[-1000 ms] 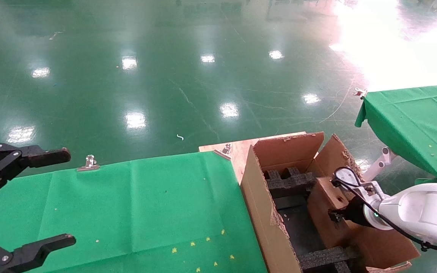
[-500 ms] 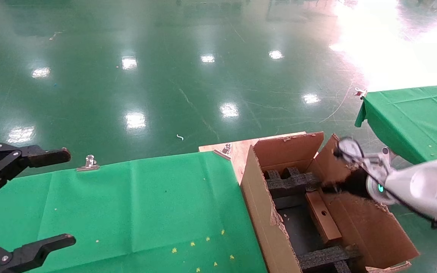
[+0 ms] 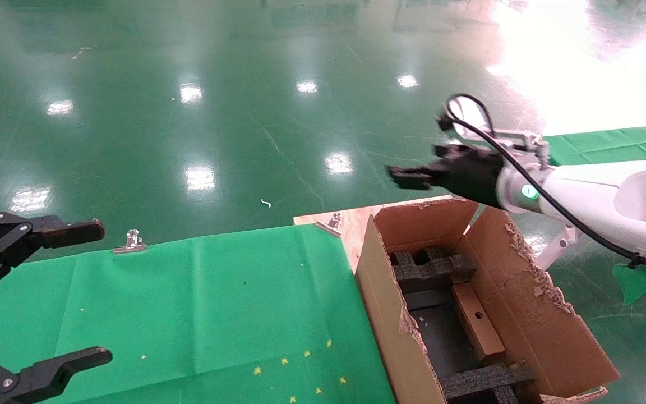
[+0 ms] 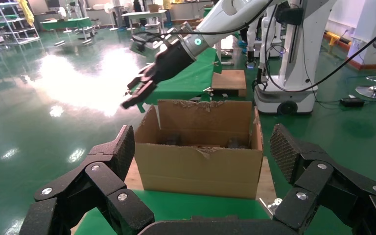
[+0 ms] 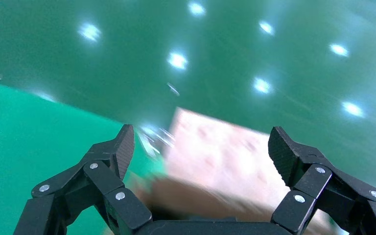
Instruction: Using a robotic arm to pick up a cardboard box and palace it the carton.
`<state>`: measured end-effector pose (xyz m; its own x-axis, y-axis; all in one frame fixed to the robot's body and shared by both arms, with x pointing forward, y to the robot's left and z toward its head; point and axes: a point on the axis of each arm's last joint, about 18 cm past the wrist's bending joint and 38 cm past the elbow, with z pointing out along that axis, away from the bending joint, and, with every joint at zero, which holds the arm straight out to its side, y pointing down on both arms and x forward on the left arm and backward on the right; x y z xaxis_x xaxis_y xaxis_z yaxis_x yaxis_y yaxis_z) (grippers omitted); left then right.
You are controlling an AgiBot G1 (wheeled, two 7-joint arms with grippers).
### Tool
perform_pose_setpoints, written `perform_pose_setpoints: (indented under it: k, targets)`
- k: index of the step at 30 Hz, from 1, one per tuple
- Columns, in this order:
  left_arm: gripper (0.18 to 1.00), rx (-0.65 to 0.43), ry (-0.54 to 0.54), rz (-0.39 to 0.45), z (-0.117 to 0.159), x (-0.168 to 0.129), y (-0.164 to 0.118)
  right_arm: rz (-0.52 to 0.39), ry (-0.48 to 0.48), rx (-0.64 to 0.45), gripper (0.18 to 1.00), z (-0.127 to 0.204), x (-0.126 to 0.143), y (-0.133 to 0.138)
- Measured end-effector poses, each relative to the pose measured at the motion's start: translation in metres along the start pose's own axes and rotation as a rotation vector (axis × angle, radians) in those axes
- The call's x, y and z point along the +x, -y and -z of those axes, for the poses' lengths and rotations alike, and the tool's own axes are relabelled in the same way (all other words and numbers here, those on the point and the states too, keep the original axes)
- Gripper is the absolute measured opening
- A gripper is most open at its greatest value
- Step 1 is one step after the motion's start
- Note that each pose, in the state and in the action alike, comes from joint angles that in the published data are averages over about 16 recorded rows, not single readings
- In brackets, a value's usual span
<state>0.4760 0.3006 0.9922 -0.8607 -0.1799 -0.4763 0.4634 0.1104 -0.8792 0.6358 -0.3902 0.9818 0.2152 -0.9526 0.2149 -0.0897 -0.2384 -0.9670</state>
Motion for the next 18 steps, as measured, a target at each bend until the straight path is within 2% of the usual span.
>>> perform_pose_setpoints:
  k: [8, 12, 18]
  targets:
    - [1.001, 0.0, 0.0, 0.0, 0.0, 0.0, 0.0, -0.033, 0.098, 0.11, 1.001, 0.0, -0.02, 0.026]
    - [1.001, 0.0, 0.001, 0.0, 0.0, 0.0, 0.0, -0.04, 0.102, 0.123, 1.001, -0.001, -0.022, 0.029]
    - [1.001, 0.0, 0.001, 0.0, 0.0, 0.0, 0.0, -0.035, 0.065, 0.086, 1.001, -0.006, -0.019, 0.025]
